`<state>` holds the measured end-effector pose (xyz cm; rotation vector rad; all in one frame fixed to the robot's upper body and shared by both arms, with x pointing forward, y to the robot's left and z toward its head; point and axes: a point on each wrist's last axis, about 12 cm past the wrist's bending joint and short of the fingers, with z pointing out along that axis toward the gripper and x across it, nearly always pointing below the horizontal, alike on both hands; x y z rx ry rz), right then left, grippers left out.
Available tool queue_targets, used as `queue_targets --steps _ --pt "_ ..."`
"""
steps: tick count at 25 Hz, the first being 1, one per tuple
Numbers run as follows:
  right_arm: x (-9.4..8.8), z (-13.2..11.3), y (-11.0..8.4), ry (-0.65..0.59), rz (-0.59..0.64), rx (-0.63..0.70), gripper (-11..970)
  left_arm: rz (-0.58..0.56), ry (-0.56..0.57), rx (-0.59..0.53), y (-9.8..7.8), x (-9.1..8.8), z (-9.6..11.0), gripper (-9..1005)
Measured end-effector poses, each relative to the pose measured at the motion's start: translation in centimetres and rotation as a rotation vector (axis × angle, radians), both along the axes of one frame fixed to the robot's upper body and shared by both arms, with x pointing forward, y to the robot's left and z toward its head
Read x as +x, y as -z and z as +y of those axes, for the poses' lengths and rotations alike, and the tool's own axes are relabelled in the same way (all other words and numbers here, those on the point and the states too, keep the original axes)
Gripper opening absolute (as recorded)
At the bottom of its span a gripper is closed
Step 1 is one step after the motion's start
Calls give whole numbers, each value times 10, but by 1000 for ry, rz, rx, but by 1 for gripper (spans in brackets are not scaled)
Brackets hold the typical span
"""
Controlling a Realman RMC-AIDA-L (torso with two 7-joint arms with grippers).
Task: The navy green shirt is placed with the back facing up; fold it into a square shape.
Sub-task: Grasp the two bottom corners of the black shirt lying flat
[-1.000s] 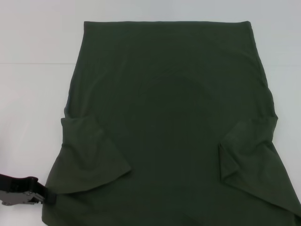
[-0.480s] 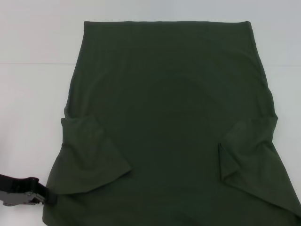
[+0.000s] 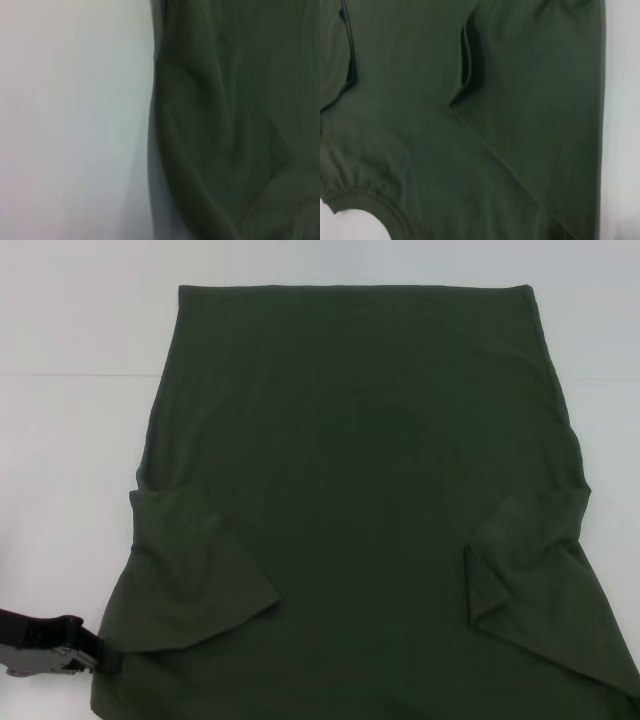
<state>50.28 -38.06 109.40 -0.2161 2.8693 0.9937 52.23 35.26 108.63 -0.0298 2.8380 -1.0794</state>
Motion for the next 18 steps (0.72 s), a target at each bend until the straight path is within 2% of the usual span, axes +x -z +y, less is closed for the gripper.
queue_targets --steps 18 --pt "3 6 3 -19 5 -25 885 -2 5 -1 1 -1 0 27"
